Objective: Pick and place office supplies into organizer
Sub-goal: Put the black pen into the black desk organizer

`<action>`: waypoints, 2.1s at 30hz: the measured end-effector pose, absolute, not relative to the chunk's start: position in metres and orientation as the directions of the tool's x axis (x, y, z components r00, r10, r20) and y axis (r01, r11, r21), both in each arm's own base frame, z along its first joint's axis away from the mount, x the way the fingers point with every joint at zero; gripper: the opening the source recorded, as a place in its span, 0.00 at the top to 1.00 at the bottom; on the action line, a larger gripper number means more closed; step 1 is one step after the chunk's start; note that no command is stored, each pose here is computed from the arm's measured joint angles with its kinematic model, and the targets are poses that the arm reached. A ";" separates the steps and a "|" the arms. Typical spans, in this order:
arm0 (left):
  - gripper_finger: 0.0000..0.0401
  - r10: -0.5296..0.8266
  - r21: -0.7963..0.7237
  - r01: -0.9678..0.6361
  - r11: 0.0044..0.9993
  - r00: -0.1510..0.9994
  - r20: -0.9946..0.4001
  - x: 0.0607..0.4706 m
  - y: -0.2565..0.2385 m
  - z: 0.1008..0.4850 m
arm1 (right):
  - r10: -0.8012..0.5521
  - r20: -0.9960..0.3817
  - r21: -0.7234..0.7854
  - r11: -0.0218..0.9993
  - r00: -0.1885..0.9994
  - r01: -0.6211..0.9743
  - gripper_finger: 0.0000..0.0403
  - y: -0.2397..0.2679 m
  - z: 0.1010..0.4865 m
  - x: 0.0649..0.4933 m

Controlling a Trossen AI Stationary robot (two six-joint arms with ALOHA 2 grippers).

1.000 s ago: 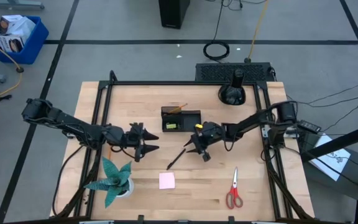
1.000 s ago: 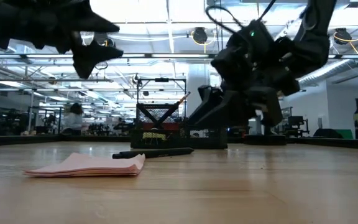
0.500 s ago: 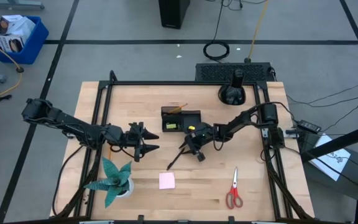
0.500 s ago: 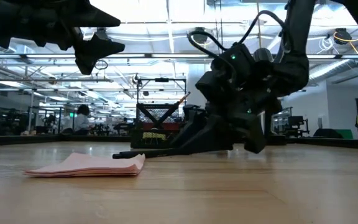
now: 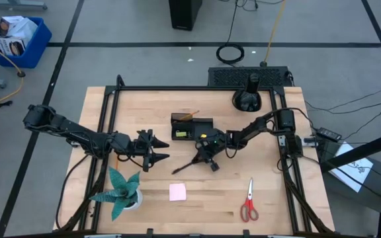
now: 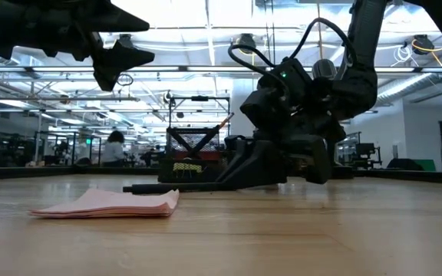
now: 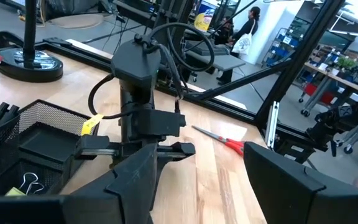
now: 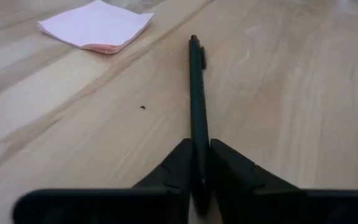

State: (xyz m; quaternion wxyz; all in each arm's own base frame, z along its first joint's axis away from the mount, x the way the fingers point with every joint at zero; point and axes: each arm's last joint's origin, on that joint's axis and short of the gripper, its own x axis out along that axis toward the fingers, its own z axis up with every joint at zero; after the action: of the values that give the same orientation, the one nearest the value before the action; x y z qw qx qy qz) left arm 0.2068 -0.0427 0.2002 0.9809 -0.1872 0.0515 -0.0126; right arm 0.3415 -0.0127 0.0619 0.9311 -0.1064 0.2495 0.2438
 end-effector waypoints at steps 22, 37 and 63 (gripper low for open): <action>0.39 -0.017 -0.454 -0.003 0.891 0.999 -0.039 0.207 -0.042 0.206 | 0.419 -0.400 0.034 0.896 0.815 -0.443 0.92 0.007 0.073 0.348; 0.39 0.037 -0.389 0.009 0.921 0.993 0.112 0.207 -0.040 0.221 | 0.394 -0.236 0.082 0.919 0.888 -0.386 0.93 0.008 0.111 0.353; 0.39 0.046 -0.371 -0.023 0.928 0.997 0.055 0.205 -0.048 0.215 | 0.257 -0.032 -0.023 0.966 0.966 -0.257 0.93 -0.002 0.163 0.352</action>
State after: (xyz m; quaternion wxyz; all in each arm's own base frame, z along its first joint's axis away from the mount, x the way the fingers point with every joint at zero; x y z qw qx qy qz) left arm 0.2053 -0.0475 0.2152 0.9814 -0.1885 -0.0314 0.0175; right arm 0.3515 -0.0020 0.1631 0.9914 -0.0134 0.0146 0.1297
